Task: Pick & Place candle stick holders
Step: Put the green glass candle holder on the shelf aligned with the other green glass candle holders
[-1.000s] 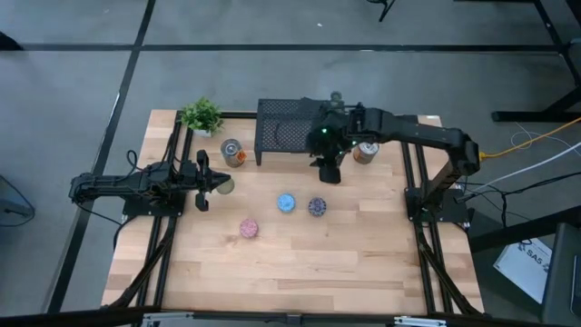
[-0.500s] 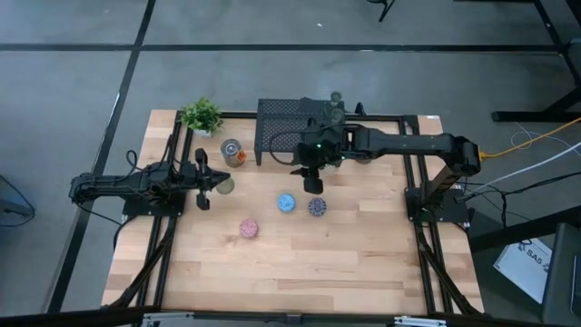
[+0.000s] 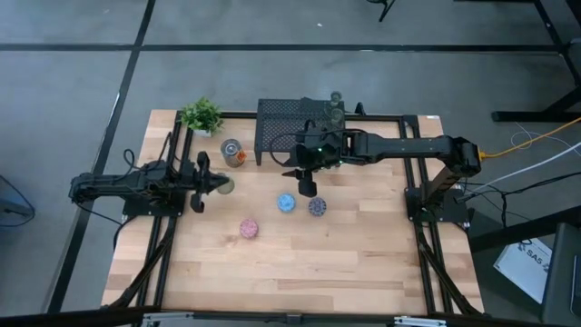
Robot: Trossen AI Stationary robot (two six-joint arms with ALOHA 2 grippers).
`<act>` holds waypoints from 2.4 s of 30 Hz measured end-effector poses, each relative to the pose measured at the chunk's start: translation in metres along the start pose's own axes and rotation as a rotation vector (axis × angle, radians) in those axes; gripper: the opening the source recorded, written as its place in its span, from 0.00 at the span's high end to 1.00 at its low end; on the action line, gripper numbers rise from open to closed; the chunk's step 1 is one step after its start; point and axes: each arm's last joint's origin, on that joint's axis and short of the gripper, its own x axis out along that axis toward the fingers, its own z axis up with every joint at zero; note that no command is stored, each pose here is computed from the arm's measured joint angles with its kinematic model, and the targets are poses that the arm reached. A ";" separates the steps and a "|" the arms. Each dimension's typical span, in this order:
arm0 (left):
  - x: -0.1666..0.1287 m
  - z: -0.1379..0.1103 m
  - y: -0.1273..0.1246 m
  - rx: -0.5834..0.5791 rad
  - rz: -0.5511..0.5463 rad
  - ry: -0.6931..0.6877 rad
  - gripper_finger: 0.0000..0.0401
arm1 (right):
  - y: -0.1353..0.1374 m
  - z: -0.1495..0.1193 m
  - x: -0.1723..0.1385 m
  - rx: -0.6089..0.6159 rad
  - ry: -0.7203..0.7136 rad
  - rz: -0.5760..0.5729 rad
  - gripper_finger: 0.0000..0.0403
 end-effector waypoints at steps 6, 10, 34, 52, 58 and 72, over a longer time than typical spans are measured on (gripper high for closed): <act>-0.001 0.022 -0.001 -0.003 0.152 0.232 0.99 | 0.000 0.001 0.000 -0.006 -0.009 -0.001 0.67; 0.007 0.039 -0.003 -0.015 0.233 0.357 1.00 | -0.001 0.001 0.000 -0.008 -0.017 -0.004 0.67; 0.066 0.042 -0.008 0.102 0.493 1.178 1.00 | -0.001 0.000 0.000 -0.064 0.001 -0.002 0.67; 0.086 0.019 0.003 0.156 0.497 1.352 1.00 | 0.005 -0.020 -0.002 -0.107 0.210 0.043 0.67; 0.098 0.017 -0.001 0.159 0.390 1.293 1.00 | 0.015 -0.026 -0.003 -0.127 0.277 0.078 0.67; 0.125 0.015 -0.010 0.160 0.173 1.108 1.00 | 0.028 -0.047 0.004 -0.128 0.253 0.095 0.67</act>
